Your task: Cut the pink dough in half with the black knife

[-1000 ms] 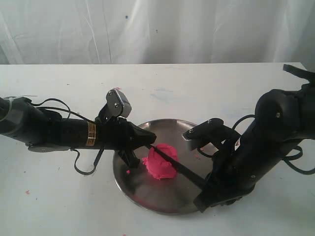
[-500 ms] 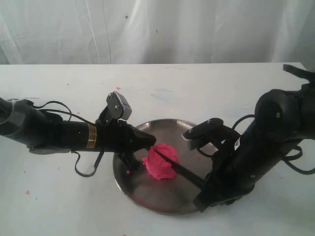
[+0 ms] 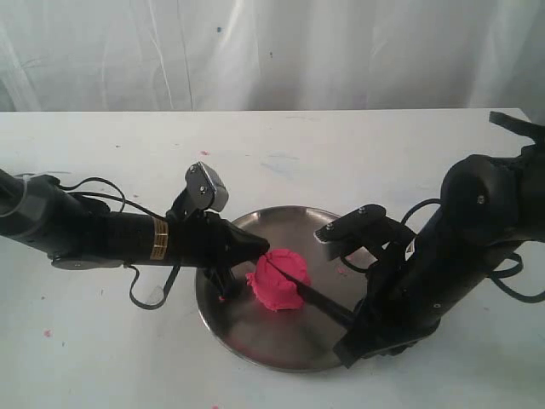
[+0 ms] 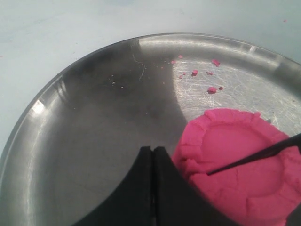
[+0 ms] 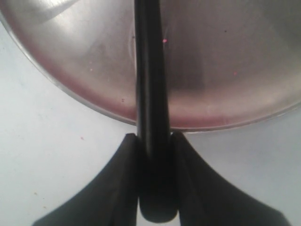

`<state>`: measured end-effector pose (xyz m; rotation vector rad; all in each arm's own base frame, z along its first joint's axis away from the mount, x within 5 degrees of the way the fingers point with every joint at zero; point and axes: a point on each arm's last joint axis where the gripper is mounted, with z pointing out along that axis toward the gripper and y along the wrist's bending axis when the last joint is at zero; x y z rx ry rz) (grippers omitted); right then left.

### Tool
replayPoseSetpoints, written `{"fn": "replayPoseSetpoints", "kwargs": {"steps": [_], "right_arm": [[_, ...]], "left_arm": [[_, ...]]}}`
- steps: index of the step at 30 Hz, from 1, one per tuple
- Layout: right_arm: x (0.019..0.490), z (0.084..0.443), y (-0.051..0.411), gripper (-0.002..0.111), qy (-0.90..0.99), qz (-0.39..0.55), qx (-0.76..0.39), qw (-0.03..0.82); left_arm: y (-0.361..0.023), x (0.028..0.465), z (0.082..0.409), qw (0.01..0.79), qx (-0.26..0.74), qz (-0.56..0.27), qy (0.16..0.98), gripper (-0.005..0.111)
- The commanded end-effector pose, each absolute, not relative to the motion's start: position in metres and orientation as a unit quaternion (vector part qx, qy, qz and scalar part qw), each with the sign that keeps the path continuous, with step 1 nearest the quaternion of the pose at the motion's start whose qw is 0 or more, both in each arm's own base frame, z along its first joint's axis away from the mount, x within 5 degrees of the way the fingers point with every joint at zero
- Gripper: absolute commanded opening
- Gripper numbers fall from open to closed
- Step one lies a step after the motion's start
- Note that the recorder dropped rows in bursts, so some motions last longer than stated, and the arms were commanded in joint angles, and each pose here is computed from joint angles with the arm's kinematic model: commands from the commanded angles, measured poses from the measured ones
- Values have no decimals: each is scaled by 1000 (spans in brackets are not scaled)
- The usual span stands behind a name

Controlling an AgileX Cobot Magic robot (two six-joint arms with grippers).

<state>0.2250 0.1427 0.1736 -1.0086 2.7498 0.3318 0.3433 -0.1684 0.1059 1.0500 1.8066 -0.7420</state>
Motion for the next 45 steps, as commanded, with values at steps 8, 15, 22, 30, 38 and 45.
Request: {"fn": "replayPoseSetpoints", "kwargs": {"steps": [8,15,22,30,38,45], "right_arm": [[228,173,143,0,931,112,-330,107],[228,173,143,0,931,112,-330,107],[228,173,143,0,931,112,-330,108],[228,169,144,0,931,110,-332,101],[229,168,144,0,932,111,-331,101],[231,169,144,0,931,110,-329,111]], "left_arm": [[-167,339,94,416,446,-279,742,0],[-167,339,94,416,446,-279,742,0],[-167,339,94,416,446,-279,742,0],[-167,339,94,416,446,-279,742,0],[-167,339,94,416,446,-279,742,0],[-167,339,94,416,446,-279,742,0]]}}
